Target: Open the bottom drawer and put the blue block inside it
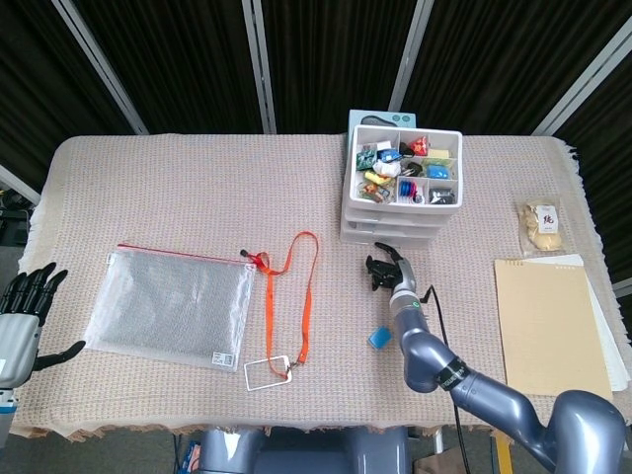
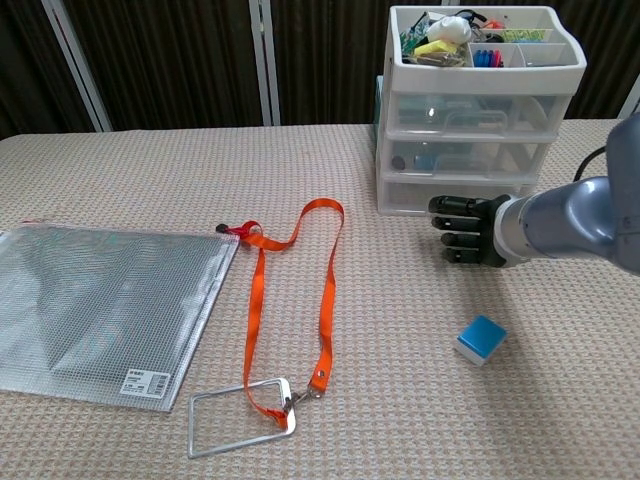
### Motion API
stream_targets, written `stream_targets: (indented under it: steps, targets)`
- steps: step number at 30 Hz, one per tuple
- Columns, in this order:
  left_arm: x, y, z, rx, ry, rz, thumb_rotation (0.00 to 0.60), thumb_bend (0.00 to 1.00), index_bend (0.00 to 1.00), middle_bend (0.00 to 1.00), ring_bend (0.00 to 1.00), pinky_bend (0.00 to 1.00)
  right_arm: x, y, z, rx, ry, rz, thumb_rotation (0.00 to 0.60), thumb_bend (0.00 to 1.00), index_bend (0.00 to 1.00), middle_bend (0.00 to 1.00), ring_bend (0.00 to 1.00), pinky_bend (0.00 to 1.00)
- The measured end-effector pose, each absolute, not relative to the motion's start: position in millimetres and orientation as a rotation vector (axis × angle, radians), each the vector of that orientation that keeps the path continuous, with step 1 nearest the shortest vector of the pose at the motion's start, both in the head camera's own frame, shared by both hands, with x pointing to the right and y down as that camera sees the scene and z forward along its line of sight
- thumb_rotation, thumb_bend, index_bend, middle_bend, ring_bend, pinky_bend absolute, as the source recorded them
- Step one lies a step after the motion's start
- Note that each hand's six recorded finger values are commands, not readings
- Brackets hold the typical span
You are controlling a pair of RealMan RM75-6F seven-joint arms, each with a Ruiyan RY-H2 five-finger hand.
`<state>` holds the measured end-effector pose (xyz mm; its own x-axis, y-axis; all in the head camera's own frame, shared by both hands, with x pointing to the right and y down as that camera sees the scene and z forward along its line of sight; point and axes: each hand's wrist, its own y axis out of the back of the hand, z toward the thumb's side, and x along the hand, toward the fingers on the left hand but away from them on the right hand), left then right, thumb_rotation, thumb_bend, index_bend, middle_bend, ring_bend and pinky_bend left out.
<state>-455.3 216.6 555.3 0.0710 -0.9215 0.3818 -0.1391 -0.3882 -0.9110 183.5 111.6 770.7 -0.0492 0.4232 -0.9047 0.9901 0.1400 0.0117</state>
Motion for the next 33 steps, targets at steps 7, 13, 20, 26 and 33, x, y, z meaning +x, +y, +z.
stream_targets:
  steps: [7,13,20,26,33]
  targets:
    - [-455.0,217.4,555.6,-1.644,1.073,-1.389,0.6,0.11,0.06,0.0,0.0,0.0,180.0,108.1,773.4,1.365,1.593,-0.862,0.6,0.44,0.27,0.76,0.83,0.79]
    - [-454.9,217.3,555.6,-1.65,1.076,-1.39,0.6,0.12,0.06,0.0,0.0,0.0,183.9,103.2,776.1,1.332,1.606,-0.864,0.6,0.44,0.27,0.76,0.83,0.79]
    - [-454.6,217.4,556.1,-1.657,1.077,-1.394,0.6,0.12,0.06,0.0,0.0,0.0,186.2,102.8,777.3,1.299,1.622,-0.857,0.6,0.44,0.27,0.76,0.83,0.79]
    - [-454.7,217.4,556.7,-1.66,1.077,-1.399,0.6,0.11,0.06,0.0,0.0,0.0,182.5,100.5,777.0,1.282,1.614,-0.82,0.6,0.45,0.27,0.76,0.83,0.79]
    - [-454.4,217.9,557.5,-1.67,1.074,-1.404,0.6,0.12,0.06,0.0,0.0,0.0,173.1,96.7,774.9,1.23,1.567,-0.709,0.6,0.45,0.3,0.77,0.83,0.79]
